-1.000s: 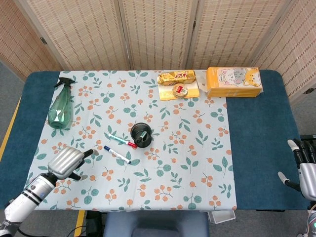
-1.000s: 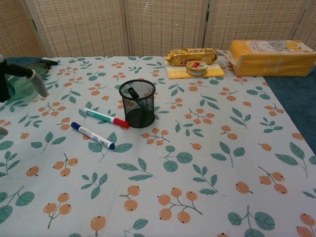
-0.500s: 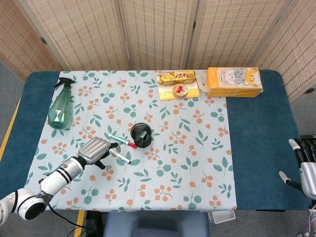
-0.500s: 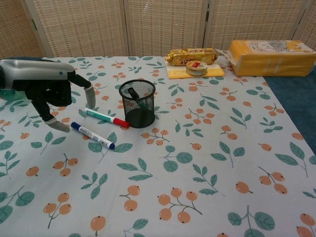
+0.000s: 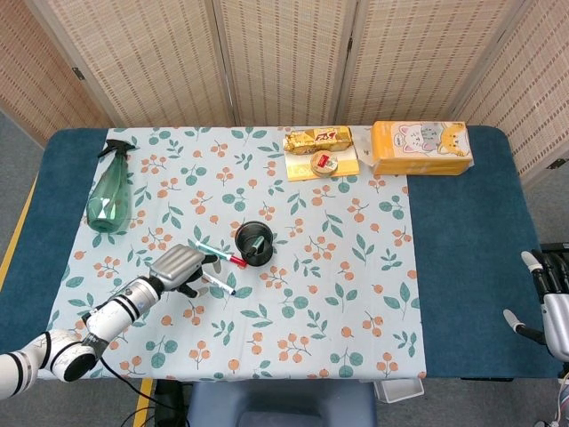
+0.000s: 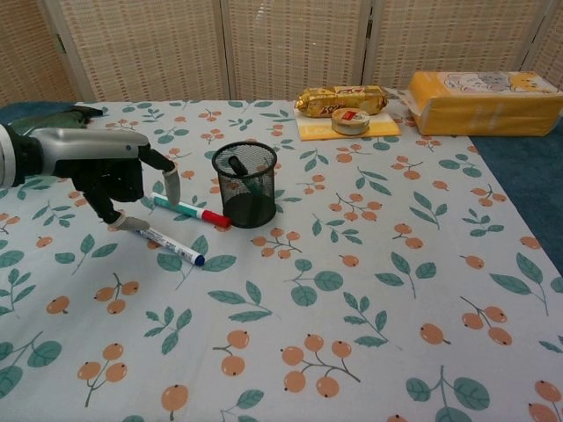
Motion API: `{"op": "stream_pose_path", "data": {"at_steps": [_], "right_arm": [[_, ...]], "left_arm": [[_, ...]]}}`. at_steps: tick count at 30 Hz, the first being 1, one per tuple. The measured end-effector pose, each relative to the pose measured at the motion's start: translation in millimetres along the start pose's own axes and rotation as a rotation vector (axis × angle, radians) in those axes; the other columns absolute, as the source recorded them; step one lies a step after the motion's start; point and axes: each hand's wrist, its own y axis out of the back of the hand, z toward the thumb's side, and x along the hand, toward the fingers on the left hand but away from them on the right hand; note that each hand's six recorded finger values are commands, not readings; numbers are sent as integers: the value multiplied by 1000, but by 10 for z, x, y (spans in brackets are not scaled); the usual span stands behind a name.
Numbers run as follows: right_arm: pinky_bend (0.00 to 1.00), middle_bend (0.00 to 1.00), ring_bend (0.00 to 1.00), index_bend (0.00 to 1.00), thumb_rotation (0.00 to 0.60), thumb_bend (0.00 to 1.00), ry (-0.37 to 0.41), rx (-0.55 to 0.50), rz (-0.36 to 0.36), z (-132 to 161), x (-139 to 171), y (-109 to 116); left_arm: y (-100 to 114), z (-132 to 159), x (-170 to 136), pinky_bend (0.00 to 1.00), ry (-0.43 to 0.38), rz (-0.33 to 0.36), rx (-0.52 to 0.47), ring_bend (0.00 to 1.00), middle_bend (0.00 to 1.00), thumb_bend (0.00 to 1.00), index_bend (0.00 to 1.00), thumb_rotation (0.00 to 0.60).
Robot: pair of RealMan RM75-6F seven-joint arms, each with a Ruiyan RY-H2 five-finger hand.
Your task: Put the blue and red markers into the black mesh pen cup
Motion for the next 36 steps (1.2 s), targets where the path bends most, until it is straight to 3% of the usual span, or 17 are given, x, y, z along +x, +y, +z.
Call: {"op": "stream_pose_path", "data": {"at_steps": [6, 19, 36], "right_arm": [[0, 63, 32, 64, 600, 194, 4, -9, -6, -9, 21, 23], [0, 64, 32, 64, 600, 193, 14, -23, -14, -22, 73, 67], [0, 63, 32, 64, 600, 194, 19, -31, -19, -25, 99, 91]], "left_arm": [[-81, -35, 128, 1000, -16, 8, -8, 1000, 1000, 348, 438, 600], [-327, -171, 362, 1000, -36, -3, 73, 1000, 1000, 348, 447, 600], [-427, -196, 428, 1000, -39, -17, 84, 1000, 1000, 349, 466, 600]]}}
